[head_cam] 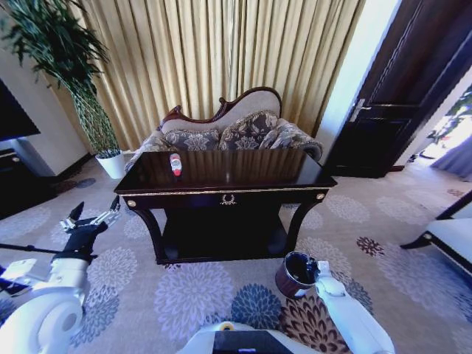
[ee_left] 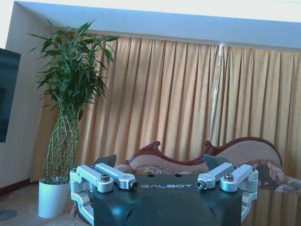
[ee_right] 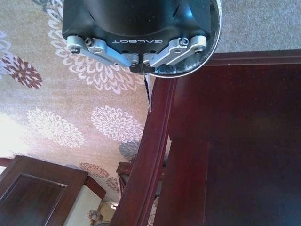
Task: Move to the front of the table and place the trash on the table into the trash bin.
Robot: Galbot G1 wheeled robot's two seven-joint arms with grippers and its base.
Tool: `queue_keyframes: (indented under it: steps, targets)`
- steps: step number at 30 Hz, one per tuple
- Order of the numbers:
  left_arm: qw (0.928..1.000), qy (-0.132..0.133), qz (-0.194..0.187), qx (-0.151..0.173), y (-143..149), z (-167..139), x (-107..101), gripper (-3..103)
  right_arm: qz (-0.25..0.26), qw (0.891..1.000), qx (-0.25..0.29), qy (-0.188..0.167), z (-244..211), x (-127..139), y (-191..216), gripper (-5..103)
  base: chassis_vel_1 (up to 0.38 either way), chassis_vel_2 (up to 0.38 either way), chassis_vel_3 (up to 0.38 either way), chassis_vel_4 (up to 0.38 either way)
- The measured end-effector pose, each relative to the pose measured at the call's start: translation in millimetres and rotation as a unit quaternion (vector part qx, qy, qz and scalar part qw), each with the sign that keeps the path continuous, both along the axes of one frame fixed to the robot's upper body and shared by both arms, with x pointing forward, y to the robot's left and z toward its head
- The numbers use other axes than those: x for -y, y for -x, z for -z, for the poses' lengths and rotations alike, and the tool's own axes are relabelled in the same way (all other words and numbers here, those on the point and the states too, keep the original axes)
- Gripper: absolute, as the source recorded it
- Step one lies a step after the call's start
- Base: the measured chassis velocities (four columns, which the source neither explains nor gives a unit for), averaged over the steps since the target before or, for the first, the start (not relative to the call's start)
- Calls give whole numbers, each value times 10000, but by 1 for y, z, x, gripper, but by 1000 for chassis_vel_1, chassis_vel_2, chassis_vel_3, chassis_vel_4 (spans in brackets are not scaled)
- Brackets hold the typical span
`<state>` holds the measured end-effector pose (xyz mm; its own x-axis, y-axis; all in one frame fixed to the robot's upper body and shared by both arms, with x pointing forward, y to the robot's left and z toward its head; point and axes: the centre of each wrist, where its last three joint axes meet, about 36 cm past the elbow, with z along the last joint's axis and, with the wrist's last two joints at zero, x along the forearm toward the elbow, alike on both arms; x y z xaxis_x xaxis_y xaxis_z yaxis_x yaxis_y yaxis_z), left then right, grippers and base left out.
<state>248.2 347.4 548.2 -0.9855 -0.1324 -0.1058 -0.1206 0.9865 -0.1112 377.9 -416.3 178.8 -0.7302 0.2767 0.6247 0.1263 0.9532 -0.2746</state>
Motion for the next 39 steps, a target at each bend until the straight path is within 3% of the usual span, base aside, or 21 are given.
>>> queue_keyframes:
  steps: [10, 13, 19, 22, 24, 26, 39]
  targets:
    - [10000, 43, -2, -27, -3, 4, -2, 100, 69, 9999, -84, 13, 4, 3, 6, 32, 0, 0, 0, 0]
    - [10000, 48, 6, -35, -3, 5, -2, 100, 87, 9999, -85, -7, 4, 2, 7, 49, 0, 0, 0, 0]
    - [10000, 12, 17, -4, -6, 4, -5, 100, 70, 9999, -76, -30, 0, 0, 3, 65, 0, 0, 0, 0]
    - [10000, 19, 27, 10, -6, 3, -6, 100, 59, 9999, -104, -52, -4, -3, 0, 81, 0, 0, 0, 0]
    - [10000, 21, 25, 8, -6, 3, -6, 100, 59, 9999, -121, -59, -4, -3, 0, 81, 0, 0, 0, 0]
    - [10000, 31, 19, -3, -6, 4, -7, 100, 77, 9996, -221, -128, -9, -7, 0, 96, 0, 0, 0, 0]
    - [10000, 53, 48, 1, -7, 4, -8, 100, 103, 9994, -175, -285, -17, -15, -3, 100, 0, 0, 0, 0]
